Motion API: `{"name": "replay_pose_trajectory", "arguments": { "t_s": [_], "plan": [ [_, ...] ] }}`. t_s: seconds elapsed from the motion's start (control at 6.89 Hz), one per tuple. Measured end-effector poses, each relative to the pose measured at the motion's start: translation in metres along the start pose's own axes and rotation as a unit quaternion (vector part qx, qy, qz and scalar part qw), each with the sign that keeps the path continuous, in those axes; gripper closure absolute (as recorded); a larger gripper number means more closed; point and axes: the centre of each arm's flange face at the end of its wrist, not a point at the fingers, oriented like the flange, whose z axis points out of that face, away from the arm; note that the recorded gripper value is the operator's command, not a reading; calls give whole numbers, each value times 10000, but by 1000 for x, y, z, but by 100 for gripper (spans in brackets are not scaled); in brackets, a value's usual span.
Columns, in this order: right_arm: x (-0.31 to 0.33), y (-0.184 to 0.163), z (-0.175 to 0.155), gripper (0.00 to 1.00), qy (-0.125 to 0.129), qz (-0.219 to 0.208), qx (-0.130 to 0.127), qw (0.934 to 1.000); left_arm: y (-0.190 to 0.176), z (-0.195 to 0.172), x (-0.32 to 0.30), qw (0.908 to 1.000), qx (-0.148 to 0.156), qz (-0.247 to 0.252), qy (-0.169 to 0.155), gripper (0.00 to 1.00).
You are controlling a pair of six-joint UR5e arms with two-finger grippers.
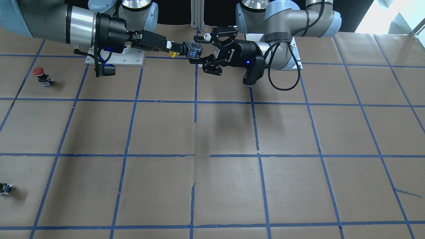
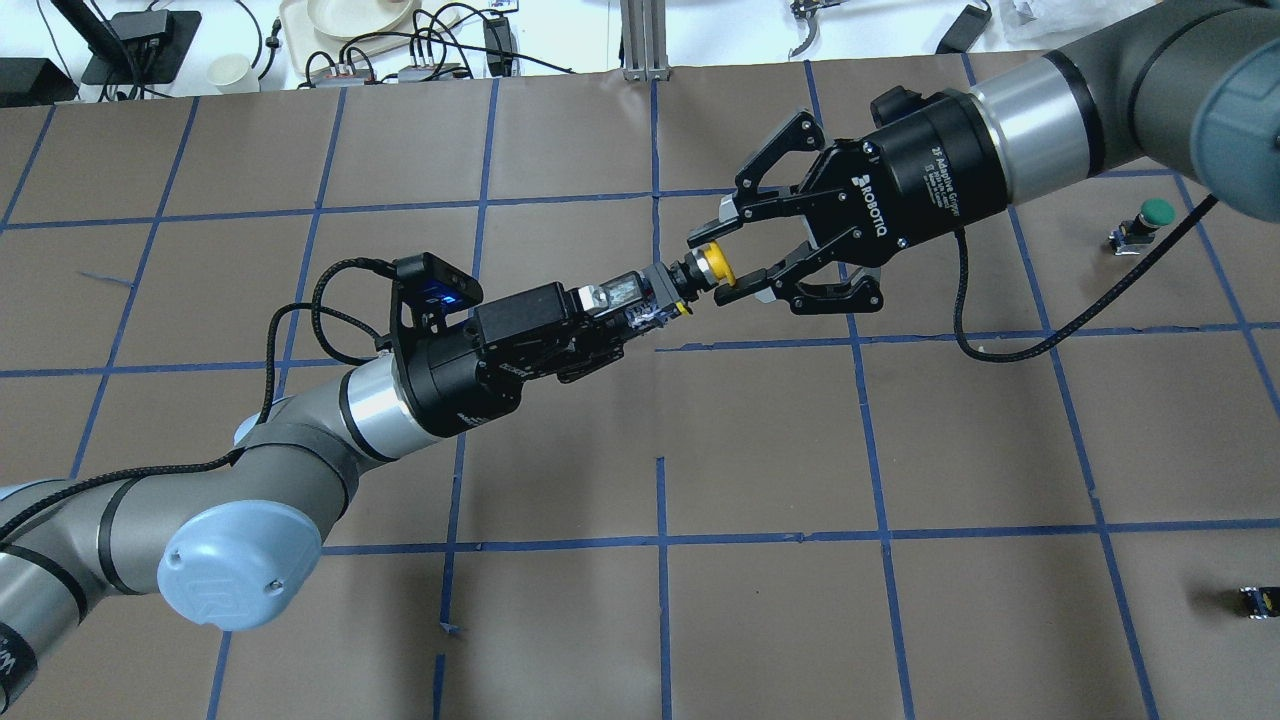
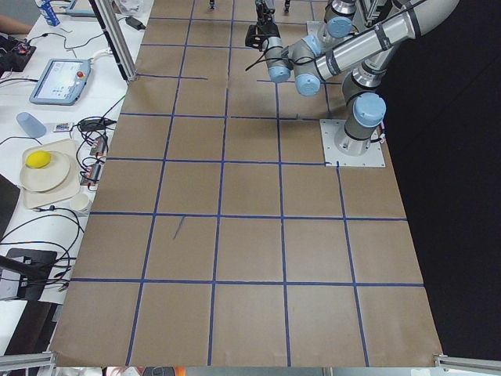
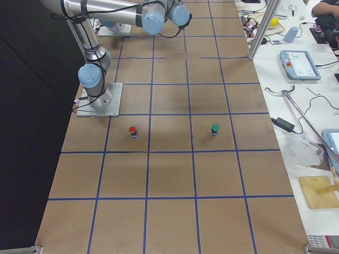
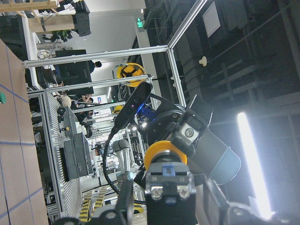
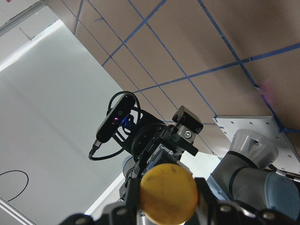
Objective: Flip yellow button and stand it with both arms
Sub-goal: 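Open the left gripper and pull back while the right gripper carries the button, then lower the button upright onto the table with the right gripper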
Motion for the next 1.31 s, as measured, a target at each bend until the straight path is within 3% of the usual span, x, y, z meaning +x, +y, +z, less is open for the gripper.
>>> {"name": "replay_pose_trajectory", "arguments": {
  "t_s": [0.15, 0.29, 0.44, 0.58, 0.73, 0.87, 1.02, 1.16, 1.31],
  "plan": [
    [1, -1, -2, 84, 74, -49, 41, 10000, -4, -1, 2, 10000, 9, -44, -11, 1],
    [5, -4, -11, 84, 335, -184, 183, 9991, -15, -3, 8, 9999, 11, -102, -58, 1],
    [10, -8, -25, 84, 799, -492, 462, 9945, -33, -3, 17, 9997, -52, -161, -182, 1],
    [15, -10, -39, 84, 1433, -874, 761, 9829, -55, -6, 30, 9987, -147, -296, -398, 1],
    [20, -13, -52, 84, 2079, -1205, 1010, 9654, -76, -15, 43, 9961, -215, -428, -747, 1],
    [29, -21, -66, 84, 2699, -1541, 1224, 9426, -93, -29, 51, 9905, -280, -555, -1226, 1],
    [38, -29, -83, 92, 3228, -1745, 1364, 9202, -102, -38, 55, 9834, -354, -681, -1646, 1],
    [54, -37, -106, 96, 3674, -1650, 1480, 9033, -107, -45, 57, 9733, -486, -747, -2115, 1],
    [83, -48, -146, 97, 3996, -1243, 1698, 8922, -110, -51, 56, 9561, -676, -741, -2752, 1]
  ]
}}
